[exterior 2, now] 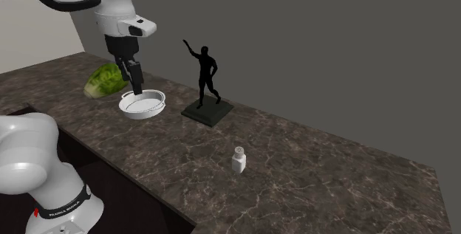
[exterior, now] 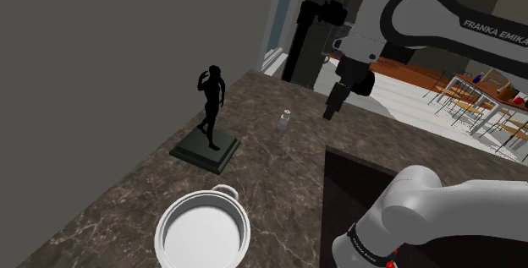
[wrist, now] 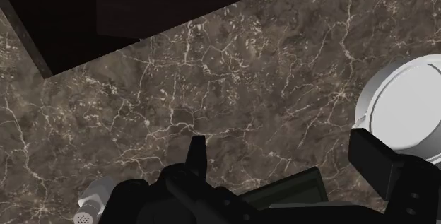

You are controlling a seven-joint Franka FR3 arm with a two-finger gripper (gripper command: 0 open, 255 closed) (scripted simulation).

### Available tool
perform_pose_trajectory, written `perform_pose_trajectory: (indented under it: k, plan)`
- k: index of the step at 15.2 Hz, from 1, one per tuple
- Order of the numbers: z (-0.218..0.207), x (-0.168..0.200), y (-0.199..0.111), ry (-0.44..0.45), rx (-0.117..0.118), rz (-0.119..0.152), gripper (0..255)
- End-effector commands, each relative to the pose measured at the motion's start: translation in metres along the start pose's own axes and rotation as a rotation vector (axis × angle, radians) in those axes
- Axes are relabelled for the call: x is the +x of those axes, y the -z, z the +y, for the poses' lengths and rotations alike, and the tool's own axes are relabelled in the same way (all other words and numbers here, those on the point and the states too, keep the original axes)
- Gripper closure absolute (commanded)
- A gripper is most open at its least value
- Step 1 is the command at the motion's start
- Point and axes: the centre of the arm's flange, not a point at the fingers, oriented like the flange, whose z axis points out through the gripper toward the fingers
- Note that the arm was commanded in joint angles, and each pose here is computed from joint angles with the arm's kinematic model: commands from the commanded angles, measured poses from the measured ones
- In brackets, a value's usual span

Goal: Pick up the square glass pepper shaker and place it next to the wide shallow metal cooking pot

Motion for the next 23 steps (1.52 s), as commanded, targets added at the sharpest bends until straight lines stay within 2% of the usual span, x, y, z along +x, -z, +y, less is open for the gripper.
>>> perform_pose_trajectory:
  k: [1, 23]
  plan:
    - [0.000, 0.000, 0.000, 0.000, 0.000, 0.000, 0]
    - [0.175, 0.192, -0.133, 0.066, -0.100, -0.112, 0]
